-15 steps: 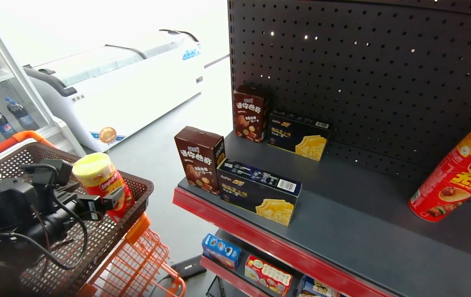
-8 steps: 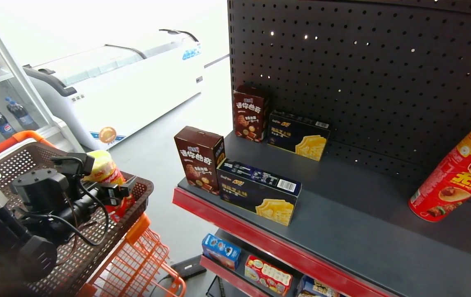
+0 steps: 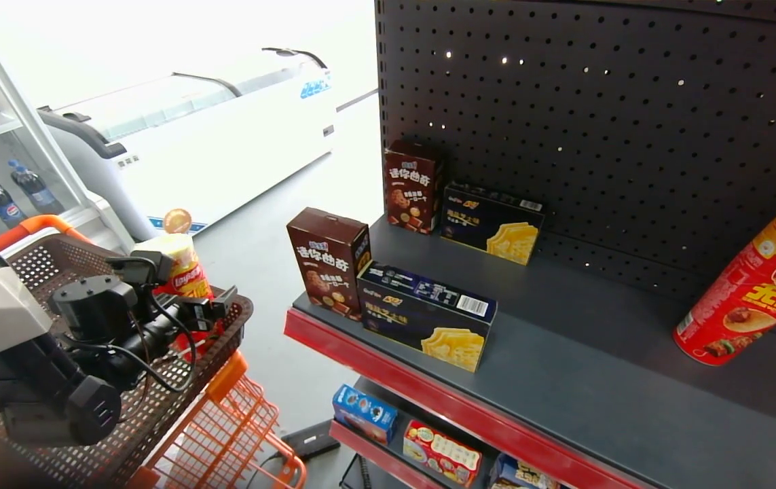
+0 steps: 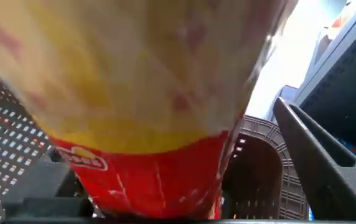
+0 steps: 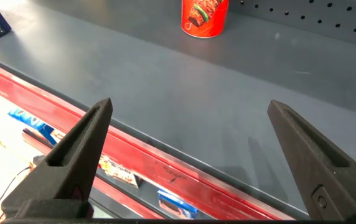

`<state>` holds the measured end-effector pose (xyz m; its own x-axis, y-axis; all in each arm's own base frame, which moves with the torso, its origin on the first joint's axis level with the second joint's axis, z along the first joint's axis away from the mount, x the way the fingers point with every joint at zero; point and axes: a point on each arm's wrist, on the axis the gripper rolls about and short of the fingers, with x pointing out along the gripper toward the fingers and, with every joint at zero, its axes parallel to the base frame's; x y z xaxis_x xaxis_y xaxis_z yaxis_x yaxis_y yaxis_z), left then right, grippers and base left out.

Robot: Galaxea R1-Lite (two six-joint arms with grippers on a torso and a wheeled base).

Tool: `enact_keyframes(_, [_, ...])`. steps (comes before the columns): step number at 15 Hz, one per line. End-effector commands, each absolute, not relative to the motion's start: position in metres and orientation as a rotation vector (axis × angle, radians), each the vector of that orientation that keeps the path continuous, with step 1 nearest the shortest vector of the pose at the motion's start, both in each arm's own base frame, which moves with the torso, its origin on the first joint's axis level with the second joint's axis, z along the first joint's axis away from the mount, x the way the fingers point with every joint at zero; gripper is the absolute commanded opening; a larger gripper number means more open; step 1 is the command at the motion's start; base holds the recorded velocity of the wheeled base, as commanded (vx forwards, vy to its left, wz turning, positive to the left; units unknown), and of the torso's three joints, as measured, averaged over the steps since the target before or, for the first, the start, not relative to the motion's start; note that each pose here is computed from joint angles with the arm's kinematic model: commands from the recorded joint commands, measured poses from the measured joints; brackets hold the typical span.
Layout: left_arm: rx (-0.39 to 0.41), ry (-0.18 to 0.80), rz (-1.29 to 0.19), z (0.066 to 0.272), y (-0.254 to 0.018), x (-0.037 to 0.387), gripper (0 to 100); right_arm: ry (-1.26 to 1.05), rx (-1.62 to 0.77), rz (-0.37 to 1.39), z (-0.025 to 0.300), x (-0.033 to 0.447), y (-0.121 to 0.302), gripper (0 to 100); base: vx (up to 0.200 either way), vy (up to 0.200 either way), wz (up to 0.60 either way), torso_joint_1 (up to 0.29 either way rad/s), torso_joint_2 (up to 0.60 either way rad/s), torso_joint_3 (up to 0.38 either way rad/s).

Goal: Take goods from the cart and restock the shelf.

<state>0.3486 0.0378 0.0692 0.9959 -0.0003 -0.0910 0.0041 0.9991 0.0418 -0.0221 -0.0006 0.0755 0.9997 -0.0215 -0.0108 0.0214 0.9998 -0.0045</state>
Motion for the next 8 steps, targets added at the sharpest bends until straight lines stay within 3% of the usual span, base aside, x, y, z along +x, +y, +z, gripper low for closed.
enact_keyframes(1, [0.05, 0.013, -0.036, 0.097, 0.032, 0.342, 100, 0.014, -0.005, -0.021, 0.075, -0.022, -0.001, 100, 0.0, 0.0, 0.0, 0.0, 0.0, 0.0])
enact_keyframes(4, [0.055, -0.014, -0.076, 0.107, 0.029, 0.337, 100, 0.014, -0.005, -0.021, 0.075, -0.022, -0.001, 100, 0.0, 0.0, 0.0, 0.0, 0.0, 0.0])
enact_keyframes(8, [0.043, 0.05, -0.067, 0.092, 0.032, 0.331, 100, 0.014, -0.005, -0.021, 0.075, -0.022, -0.001, 100, 0.0, 0.0, 0.0, 0.0, 0.0, 0.0])
